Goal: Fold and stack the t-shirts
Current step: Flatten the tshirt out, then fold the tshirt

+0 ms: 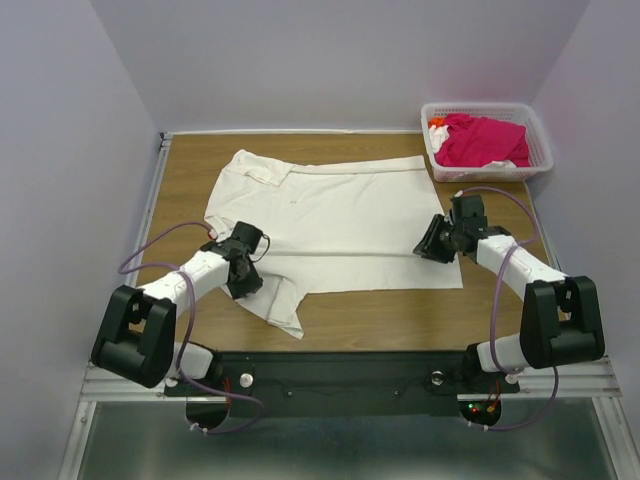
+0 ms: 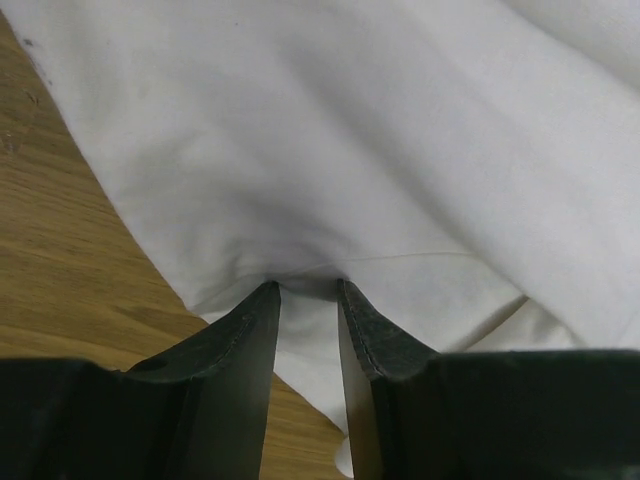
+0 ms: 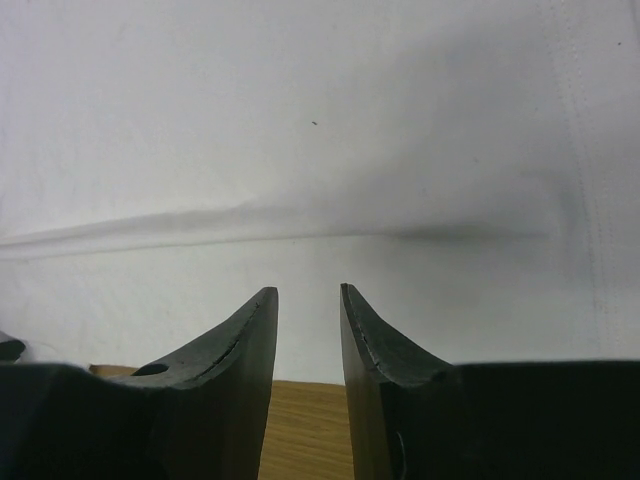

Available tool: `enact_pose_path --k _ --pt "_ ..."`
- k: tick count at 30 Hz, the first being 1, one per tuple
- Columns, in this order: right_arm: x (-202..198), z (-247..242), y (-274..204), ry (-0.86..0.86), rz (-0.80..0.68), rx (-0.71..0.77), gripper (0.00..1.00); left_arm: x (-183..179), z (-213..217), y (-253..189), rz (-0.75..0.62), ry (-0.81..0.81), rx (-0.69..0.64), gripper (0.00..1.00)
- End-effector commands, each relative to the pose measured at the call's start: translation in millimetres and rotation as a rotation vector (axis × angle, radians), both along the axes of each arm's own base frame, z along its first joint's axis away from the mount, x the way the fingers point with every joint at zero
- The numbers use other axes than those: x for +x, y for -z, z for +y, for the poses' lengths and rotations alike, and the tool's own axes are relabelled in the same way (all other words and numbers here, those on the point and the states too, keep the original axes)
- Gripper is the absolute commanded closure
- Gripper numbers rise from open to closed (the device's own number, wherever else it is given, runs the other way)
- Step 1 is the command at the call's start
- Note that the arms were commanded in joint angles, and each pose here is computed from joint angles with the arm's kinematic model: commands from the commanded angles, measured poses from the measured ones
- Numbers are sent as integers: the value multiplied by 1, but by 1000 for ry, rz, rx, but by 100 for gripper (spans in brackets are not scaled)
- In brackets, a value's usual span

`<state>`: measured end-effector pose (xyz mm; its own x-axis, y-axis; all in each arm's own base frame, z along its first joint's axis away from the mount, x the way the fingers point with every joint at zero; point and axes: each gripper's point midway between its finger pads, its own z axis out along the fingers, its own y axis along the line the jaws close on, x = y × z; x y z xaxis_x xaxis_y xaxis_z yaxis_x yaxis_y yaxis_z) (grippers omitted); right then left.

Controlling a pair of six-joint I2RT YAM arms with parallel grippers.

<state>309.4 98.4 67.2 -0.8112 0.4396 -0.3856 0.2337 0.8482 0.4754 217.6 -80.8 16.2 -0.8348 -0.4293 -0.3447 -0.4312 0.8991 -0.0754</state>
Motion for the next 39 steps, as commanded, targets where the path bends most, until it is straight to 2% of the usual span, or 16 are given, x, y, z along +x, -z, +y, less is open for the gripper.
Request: enact_pose_path --k 1,4,9,17,26,33,39 --pt "3 -2 -2 7 -11 -12 63 -13 4 16 87 -26 37 61" --pt "1 -7 2 36 -2 -30 63 -13 12 17 122 -32 95 61" --pt "-9 -20 21 88 42 -92 63 2 46 -9 130 -32 300 62" --pt "-28 -54 59 196 154 -185 63 12 58 -12 179 -31 284 63" --pt "-37 -100 68 375 196 -226 63 24 63 -3 229 -11 272 62" --pt "-27 -111 57 415 157 -254 63 61 78 -8 217 24 373 62" --pt "-27 -115 65 422 188 -275 63 99 86 -7 196 56 432 61"
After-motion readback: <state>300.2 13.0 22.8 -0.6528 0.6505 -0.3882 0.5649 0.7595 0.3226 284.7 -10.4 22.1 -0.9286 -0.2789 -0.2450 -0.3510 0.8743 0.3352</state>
